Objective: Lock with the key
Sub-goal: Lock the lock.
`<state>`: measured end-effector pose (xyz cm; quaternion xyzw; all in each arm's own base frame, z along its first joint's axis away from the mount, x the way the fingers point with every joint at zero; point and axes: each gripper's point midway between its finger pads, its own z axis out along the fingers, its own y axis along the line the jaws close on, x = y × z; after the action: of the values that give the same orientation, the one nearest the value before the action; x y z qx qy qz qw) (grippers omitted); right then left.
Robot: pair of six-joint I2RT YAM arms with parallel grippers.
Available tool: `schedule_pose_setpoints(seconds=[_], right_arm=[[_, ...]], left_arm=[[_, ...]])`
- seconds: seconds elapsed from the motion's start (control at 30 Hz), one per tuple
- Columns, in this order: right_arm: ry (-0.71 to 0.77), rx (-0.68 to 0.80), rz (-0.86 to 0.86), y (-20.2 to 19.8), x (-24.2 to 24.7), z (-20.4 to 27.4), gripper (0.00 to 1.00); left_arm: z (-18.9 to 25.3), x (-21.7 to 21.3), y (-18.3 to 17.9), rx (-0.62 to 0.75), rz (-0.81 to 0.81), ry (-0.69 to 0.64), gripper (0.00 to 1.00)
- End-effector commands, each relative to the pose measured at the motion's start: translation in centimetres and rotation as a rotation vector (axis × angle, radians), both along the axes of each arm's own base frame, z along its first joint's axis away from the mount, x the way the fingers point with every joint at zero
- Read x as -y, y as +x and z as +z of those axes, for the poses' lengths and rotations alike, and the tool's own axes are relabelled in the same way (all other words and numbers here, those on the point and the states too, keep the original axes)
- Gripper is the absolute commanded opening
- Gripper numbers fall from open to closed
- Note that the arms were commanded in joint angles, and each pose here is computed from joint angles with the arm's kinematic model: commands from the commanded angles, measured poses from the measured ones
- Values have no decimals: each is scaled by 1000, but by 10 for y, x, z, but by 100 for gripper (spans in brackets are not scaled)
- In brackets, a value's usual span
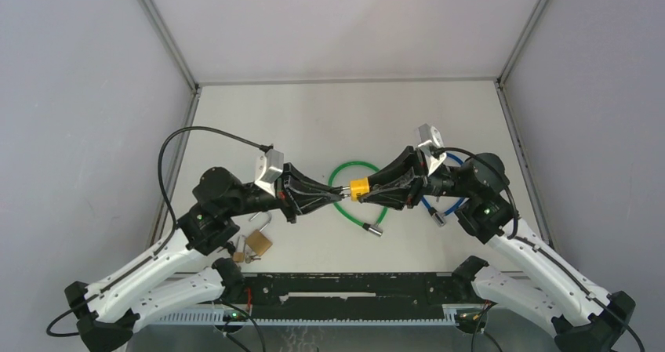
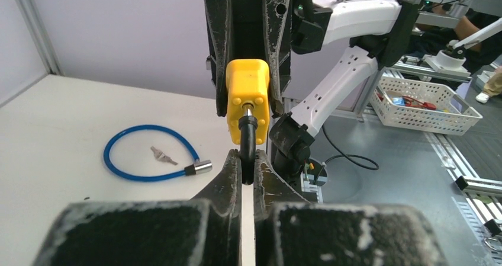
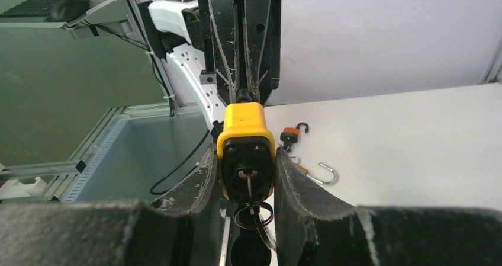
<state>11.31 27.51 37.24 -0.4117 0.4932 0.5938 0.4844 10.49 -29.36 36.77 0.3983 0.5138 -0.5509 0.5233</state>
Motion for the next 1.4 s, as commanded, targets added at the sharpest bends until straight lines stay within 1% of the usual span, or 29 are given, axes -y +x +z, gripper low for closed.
schedule_pose_setpoints(seconds=[0.0,0.17,0.37,0.5,0.7,0.77,0.83,0.9,0.97,1.07,1.13,1.2,1.23,1.3,1.37], right_arm=[[101,107,69,-18,-5,40,0],[94,127,128,-29,-6,38,0],[56,132,106,-20,-14,28,0],[40,135,109,-18,-19,21,0],[52,174,62,-17,-28,23,0],[58,180,64,-18,-31,23,0],[47,158,76,-16,-34,20,0],[39,137,94,-16,-38,17,0],[37,131,100,-15,-40,15,0],[62,147,121,-20,-40,22,0],[85,166,154,-27,-39,28,0],[80,179,190,-33,-40,31,0],[52,166,192,-33,-42,26,0],[8,172,154,-28,-43,17,0],[-34,178,97,-20,-42,7,0]], left_arm=[[22,10,-2,46,-22,-61,0],[26,12,1,105,-9,-54,0],[28,20,-13,105,-79,-41,0],[34,24,-12,104,-89,-38,0],[20,27,-4,89,-45,53,0],[19,28,-2,90,-35,63,0],[21,30,-5,108,-51,54,0],[22,30,-11,165,-71,52,0],[19,32,-19,191,-112,58,0],[9,37,-27,105,-168,88,0],[1,39,-24,74,-158,116,0],[5,39,-14,125,-109,111,0],[9,38,-8,169,-70,105,0],[19,34,7,285,23,99,0],[26,29,14,365,75,103,0]])
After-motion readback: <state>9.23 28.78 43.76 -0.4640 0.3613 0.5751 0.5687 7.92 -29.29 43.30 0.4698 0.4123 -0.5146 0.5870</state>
